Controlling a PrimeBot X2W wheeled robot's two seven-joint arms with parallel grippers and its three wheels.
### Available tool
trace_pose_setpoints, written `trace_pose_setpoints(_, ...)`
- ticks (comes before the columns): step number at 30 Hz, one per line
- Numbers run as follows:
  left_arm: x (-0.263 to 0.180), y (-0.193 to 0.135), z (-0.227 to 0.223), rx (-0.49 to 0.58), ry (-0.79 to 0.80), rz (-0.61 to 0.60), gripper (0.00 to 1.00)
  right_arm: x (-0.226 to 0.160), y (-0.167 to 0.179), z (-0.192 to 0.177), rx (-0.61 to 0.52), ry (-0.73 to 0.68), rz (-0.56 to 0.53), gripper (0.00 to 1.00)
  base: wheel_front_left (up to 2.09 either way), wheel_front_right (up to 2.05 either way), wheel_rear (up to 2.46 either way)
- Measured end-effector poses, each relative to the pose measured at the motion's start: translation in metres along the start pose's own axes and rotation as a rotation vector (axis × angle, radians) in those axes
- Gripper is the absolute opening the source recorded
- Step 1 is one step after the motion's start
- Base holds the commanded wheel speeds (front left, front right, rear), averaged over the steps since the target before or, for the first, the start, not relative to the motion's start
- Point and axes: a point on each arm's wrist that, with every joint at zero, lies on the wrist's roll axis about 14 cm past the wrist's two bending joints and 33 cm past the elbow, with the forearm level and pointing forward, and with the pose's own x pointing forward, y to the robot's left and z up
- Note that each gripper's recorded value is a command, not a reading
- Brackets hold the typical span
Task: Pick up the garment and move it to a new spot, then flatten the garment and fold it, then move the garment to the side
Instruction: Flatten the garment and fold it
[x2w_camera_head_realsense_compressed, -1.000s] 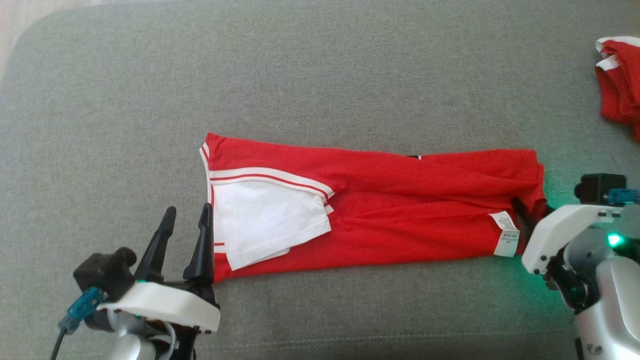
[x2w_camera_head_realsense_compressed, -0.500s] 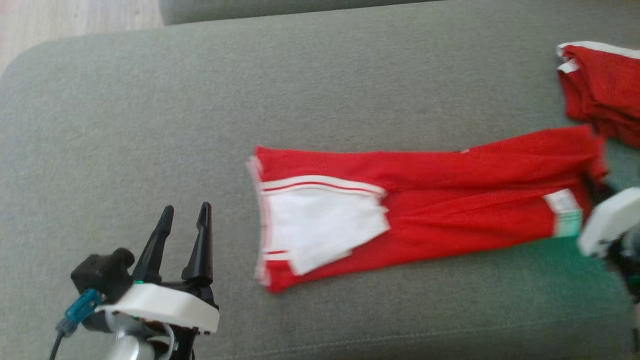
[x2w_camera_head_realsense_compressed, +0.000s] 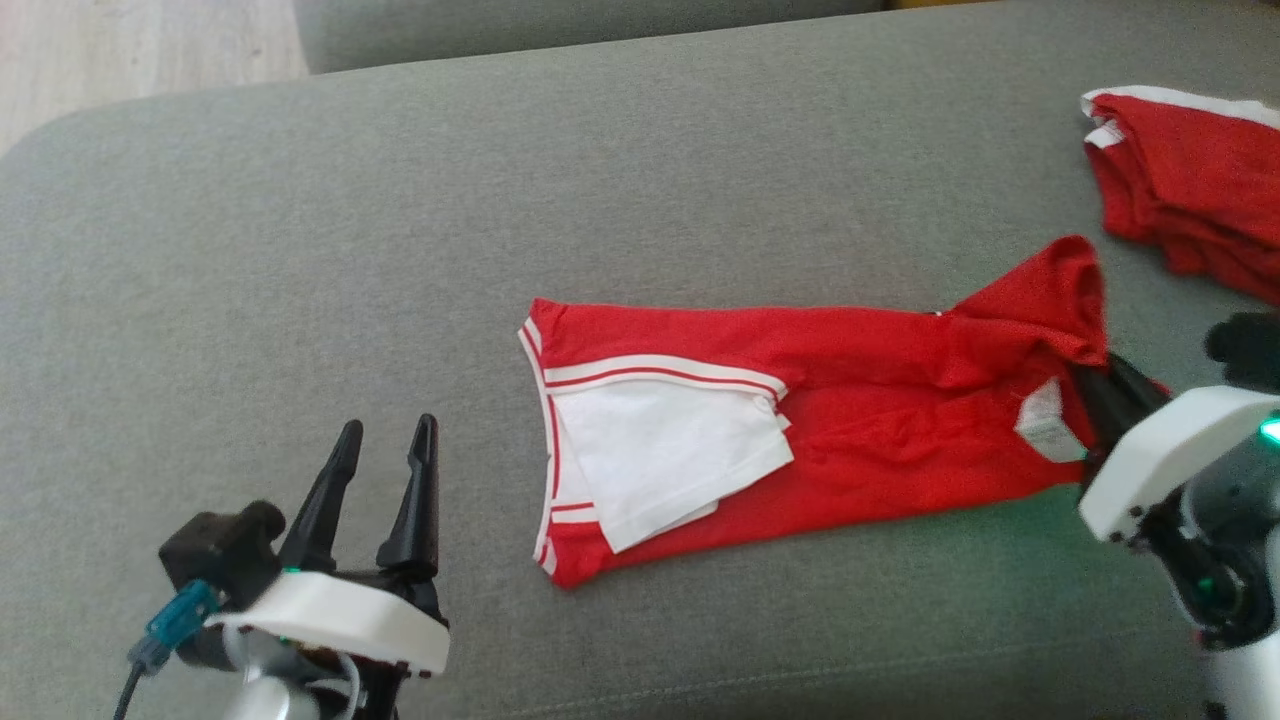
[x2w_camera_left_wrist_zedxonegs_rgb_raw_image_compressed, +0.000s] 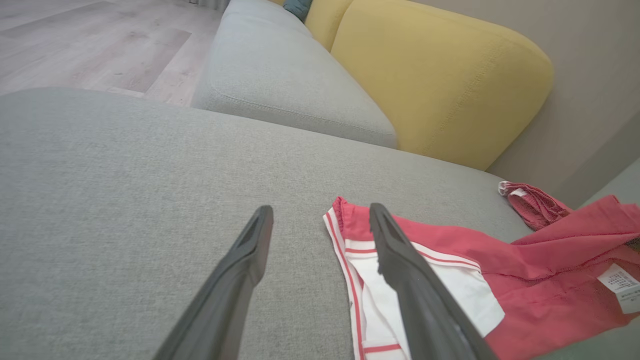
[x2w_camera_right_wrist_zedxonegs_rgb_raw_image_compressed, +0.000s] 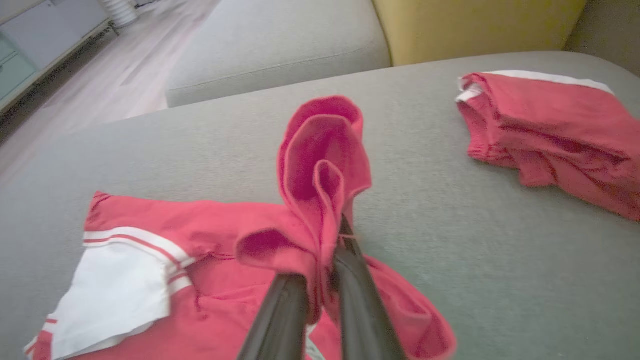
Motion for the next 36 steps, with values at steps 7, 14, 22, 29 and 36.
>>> trace_pose_setpoints(7,-0.008,0.011,0.005,0.002,-0.016,0.039,1.00,0.004,0.080,0.012,0.006,-0.016,0.239,0.00,0.00,0.00,0.00)
trace_pose_setpoints(14,-0.020,0.025,0.007,0.002,-0.026,0.090,1.00,0.007,0.170,-0.005,0.069,0.054,0.496,0.00,0.00,0.00,0.00)
trace_pose_setpoints(22,-0.027,0.041,0.010,0.006,-0.041,0.142,1.00,0.028,0.229,-0.028,0.116,0.117,0.625,0.00,0.00,0.00,0.00)
trace_pose_setpoints(29,-0.030,0.048,0.007,0.005,-0.032,0.168,1.00,0.041,0.244,-0.043,0.163,0.151,0.654,0.36,0.00,0.00,0.00)
trace_pose_setpoints(36,-0.026,0.044,0.003,0.002,-0.023,0.156,1.00,0.043,0.261,-0.035,0.222,0.114,0.701,1.00,0.00,0.00,0.00)
